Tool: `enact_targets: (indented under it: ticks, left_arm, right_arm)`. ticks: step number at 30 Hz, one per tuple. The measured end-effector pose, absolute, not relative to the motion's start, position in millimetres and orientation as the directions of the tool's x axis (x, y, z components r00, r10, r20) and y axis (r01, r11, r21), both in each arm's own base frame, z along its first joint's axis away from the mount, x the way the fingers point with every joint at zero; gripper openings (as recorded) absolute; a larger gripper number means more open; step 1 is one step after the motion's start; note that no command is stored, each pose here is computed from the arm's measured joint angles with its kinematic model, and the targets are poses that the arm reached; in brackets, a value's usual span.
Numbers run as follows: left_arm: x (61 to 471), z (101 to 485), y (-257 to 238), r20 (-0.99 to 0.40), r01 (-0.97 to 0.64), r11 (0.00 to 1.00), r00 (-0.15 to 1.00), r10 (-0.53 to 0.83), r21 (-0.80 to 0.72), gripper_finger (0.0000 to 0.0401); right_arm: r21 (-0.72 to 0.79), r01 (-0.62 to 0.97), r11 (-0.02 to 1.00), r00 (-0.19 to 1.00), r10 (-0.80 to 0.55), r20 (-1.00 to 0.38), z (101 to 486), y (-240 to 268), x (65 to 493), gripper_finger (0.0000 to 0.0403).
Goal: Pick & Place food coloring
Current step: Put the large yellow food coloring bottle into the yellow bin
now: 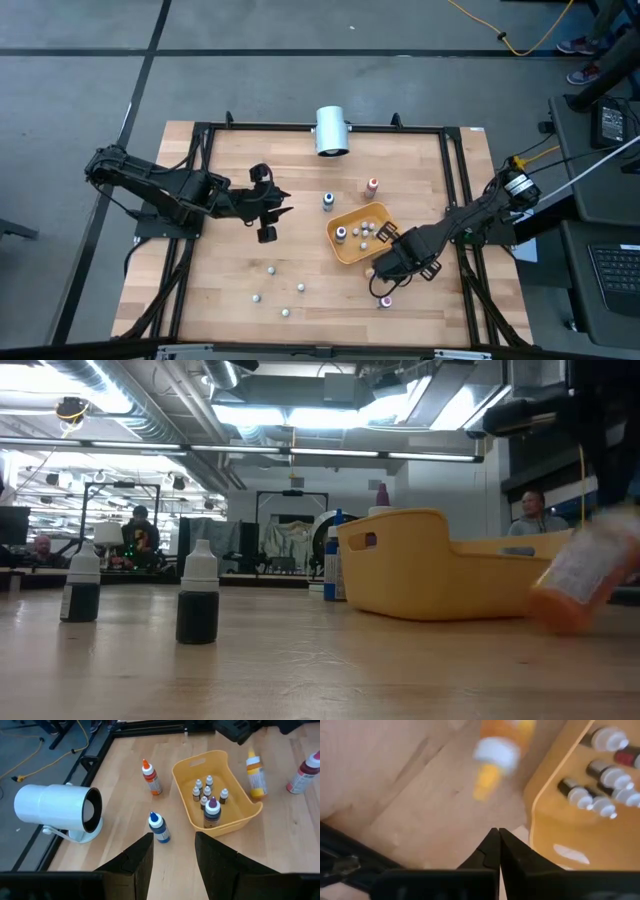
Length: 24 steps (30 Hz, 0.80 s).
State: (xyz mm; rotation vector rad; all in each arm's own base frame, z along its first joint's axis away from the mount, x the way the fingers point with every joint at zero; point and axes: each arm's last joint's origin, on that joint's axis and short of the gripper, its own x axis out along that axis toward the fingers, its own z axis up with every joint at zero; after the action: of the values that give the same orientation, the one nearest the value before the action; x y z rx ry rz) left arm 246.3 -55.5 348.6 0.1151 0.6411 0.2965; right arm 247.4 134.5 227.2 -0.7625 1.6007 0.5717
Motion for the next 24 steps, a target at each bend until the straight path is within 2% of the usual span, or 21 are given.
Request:
enact_targets:
  ticks: [7, 11, 17, 24]
  left_arm:
    - [246.3, 348.6, -55.5, -0.571, -0.236, 0.951, 0.761, 0.307, 0.197, 0.0141]
    - [246.3, 348.6, -55.5, -0.571, -0.236, 0.952, 0.761, 0.307, 0.197, 0.0141]
    - [246.3, 348.6, -55.5, -0.572, -0.237, 0.952, 0.761, 0.307, 0.196, 0.0141]
    - [246.3, 348.6, -55.5, -0.571, -0.237, 0.952, 0.761, 0.307, 0.195, 0.0141]
  right_arm:
    - [-0.072, -0.755, 0.652, -0.017, -0.128, -0.992, 226.5, 137.4, 252.8, 0.0010]
    - [-0.081, -0.731, 0.677, 0.011, -0.107, -0.994, 226.3, 139.2, 255.7, 0.0004]
    - [0.023, -0.608, 0.794, 0.001, 0.030, -1.000, 216.0, 144.0, 257.2, 0.0023]
    - [0.054, -0.423, 0.904, -0.036, 0.043, -0.998, 189.9, 140.0, 248.3, 0.0051]
